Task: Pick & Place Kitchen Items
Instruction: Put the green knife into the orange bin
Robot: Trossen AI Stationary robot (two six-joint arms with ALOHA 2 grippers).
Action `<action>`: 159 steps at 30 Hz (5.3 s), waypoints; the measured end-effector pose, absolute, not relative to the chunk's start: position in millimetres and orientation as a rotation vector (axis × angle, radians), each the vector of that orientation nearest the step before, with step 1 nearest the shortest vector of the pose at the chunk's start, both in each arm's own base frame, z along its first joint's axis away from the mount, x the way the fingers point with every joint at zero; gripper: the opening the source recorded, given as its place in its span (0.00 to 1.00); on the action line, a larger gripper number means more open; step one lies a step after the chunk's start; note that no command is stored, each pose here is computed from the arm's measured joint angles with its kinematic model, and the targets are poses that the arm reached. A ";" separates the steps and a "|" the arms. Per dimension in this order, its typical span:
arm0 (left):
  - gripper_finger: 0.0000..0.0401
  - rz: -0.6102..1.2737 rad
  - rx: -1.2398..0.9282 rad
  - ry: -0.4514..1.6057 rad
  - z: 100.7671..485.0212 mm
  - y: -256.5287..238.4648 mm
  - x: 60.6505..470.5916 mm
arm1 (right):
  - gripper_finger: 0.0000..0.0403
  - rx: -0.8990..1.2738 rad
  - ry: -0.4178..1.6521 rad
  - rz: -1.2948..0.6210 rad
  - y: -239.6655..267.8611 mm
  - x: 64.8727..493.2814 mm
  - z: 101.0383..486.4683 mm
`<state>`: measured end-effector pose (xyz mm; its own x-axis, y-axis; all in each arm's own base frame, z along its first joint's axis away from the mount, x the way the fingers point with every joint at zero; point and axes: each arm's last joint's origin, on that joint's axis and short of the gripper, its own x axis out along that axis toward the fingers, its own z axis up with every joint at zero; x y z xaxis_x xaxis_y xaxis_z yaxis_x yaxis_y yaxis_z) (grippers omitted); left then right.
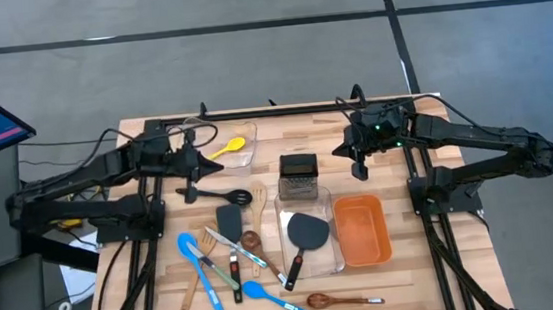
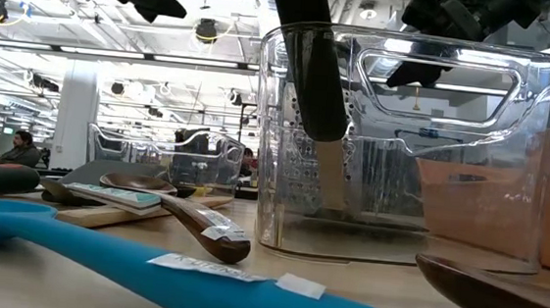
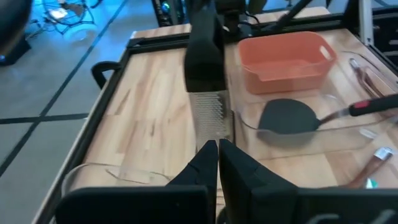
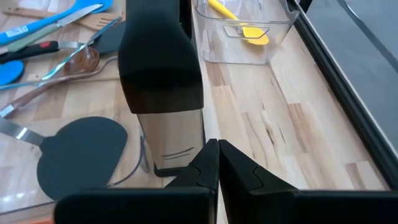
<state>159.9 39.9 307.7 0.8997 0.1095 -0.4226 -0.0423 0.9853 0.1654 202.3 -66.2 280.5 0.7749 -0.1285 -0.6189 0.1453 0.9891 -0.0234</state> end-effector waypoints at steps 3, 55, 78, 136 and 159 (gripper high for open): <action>0.01 0.059 0.157 0.450 304.1 36.9 161.0 | 0.00 0.056 0.666 -0.158 -66.2 202.3 280.4; 0.01 0.065 0.087 0.428 303.0 34.9 162.9 | 0.00 0.134 0.663 -0.185 -66.1 202.1 280.2; 0.01 0.065 0.087 0.424 303.3 34.9 163.0 | 0.00 0.134 0.663 -0.185 -66.1 202.1 280.2; 0.01 0.066 0.087 0.423 303.6 35.0 163.0 | 0.00 0.133 0.663 -0.184 -66.1 202.1 280.3; 0.01 0.065 0.087 0.424 303.6 34.9 163.0 | 0.00 0.133 0.663 -0.184 -66.1 202.1 280.3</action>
